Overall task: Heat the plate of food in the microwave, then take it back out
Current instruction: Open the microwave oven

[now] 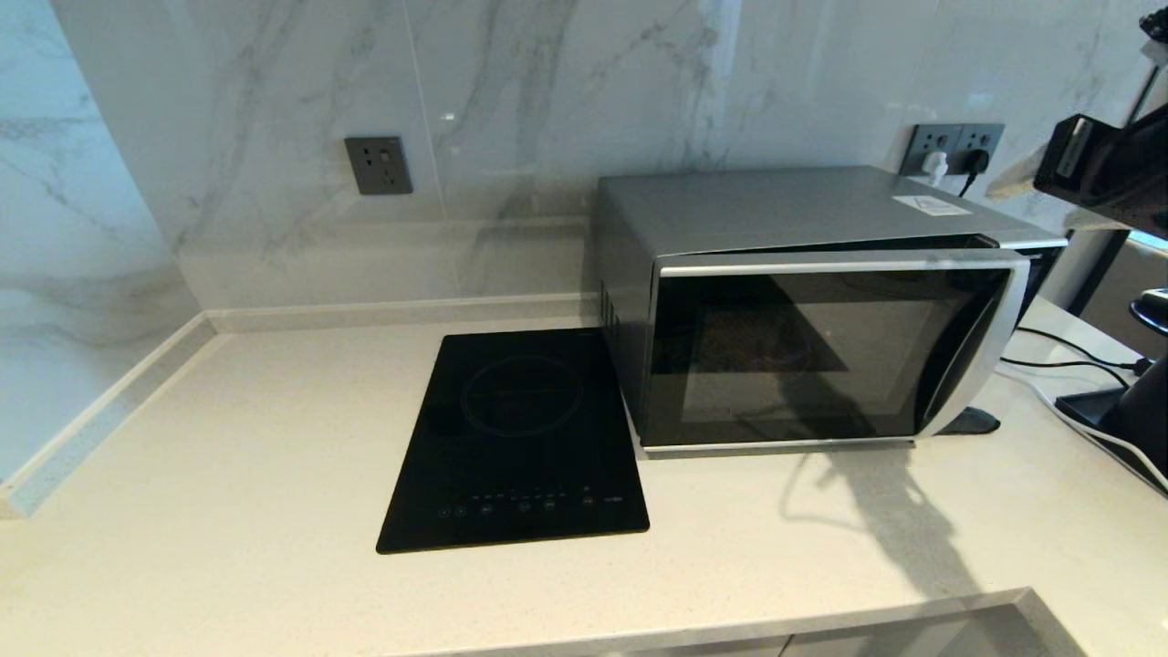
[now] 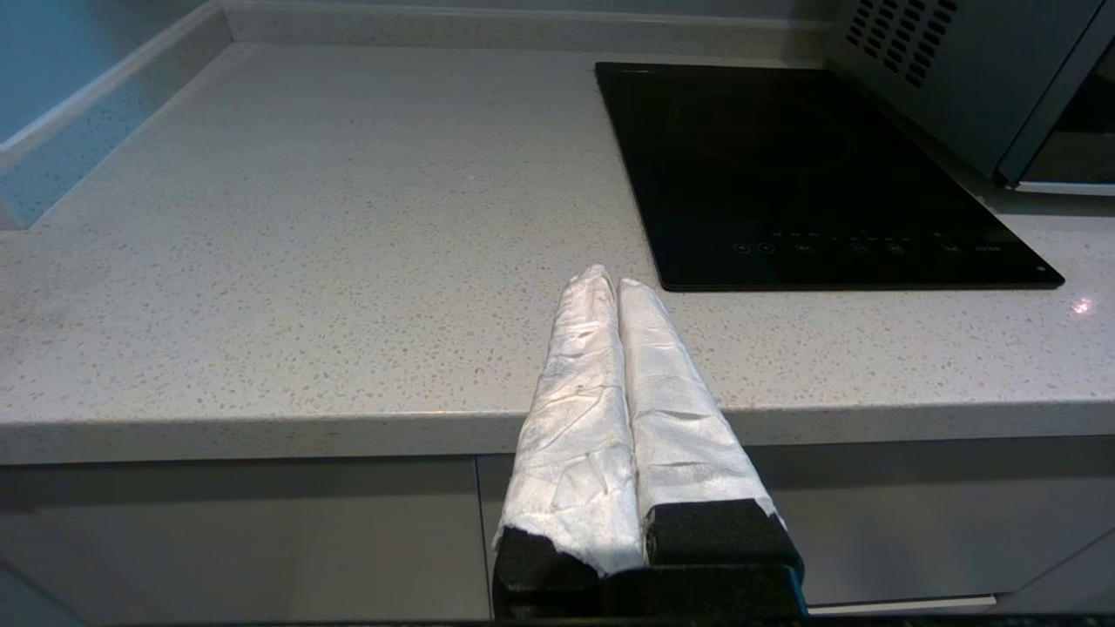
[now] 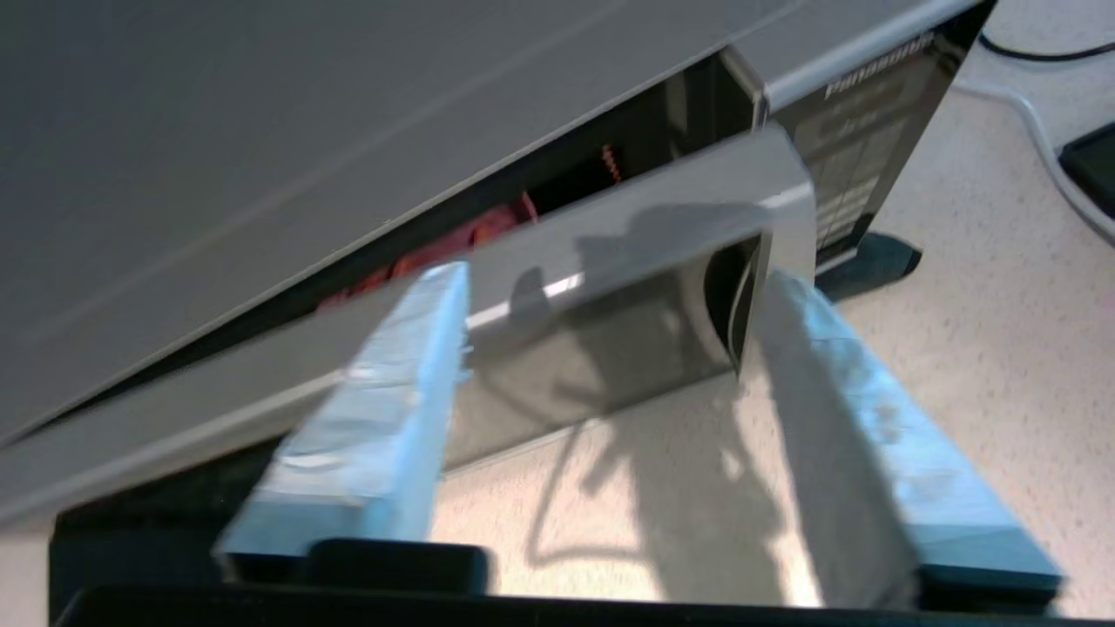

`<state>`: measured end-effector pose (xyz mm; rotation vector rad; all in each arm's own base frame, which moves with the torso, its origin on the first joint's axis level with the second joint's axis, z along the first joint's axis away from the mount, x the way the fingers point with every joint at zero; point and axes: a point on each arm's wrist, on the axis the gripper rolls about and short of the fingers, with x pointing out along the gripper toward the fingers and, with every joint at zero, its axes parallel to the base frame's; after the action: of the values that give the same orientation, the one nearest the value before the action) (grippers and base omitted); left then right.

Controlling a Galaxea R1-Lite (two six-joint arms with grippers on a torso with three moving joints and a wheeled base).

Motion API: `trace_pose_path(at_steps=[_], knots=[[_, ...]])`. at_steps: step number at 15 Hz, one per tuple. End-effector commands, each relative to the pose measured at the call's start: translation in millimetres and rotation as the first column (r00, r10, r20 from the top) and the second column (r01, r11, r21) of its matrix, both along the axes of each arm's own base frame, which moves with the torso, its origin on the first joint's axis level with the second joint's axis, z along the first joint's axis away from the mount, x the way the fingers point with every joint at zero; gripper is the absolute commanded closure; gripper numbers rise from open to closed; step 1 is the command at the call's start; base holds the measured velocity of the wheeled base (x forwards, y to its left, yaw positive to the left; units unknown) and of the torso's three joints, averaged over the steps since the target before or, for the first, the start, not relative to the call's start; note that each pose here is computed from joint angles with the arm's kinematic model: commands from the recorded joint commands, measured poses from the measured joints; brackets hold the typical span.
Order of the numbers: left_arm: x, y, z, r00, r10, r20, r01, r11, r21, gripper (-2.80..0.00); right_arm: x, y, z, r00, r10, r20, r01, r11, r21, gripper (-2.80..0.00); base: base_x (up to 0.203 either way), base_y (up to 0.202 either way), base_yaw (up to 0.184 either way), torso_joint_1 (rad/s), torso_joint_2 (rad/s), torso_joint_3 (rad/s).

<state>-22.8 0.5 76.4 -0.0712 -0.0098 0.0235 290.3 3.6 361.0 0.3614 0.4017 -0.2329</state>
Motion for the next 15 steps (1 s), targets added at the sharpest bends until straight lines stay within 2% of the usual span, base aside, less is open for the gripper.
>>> trace_pose_path(at_steps=[1, 7, 12, 15], knots=[[0.1, 0.0, 0.1, 1.0, 0.001, -0.001, -0.001, 1.0, -0.001, 0.0, 33.7, -6.3, -16.7, 0.999, -0.022, -0.044, 0.022, 1.0, 0.0, 0.0, 0.0, 0.0, 0.0, 0.0, 0.0, 0.0], [0.1, 0.0, 0.1, 1.0, 0.001, -0.001, -0.001, 1.0, -0.001, 0.0, 75.8, -26.2, -45.0, 0.997, -0.06, -0.058, 0.06, 0.998, -0.011, 0.0, 0.0, 0.0, 0.0, 0.0, 0.0, 0.0], [0.1, 0.0, 0.1, 1.0, 0.001, -0.001, -0.001, 1.0, -0.001, 0.0, 81.9, -28.8, -51.7, 0.996, -0.06, -0.071, 0.06, 0.998, -0.011, 0.0, 0.0, 0.0, 0.0, 0.0, 0.0, 0.0], [0.1, 0.0, 0.1, 1.0, 0.001, -0.001, -0.001, 1.0, -0.001, 0.0, 76.0, -28.4, -46.2, 0.996, -0.059, -0.064, 0.059, 0.998, -0.01, 0.0, 0.0, 0.0, 0.0, 0.0, 0.0, 0.0]])
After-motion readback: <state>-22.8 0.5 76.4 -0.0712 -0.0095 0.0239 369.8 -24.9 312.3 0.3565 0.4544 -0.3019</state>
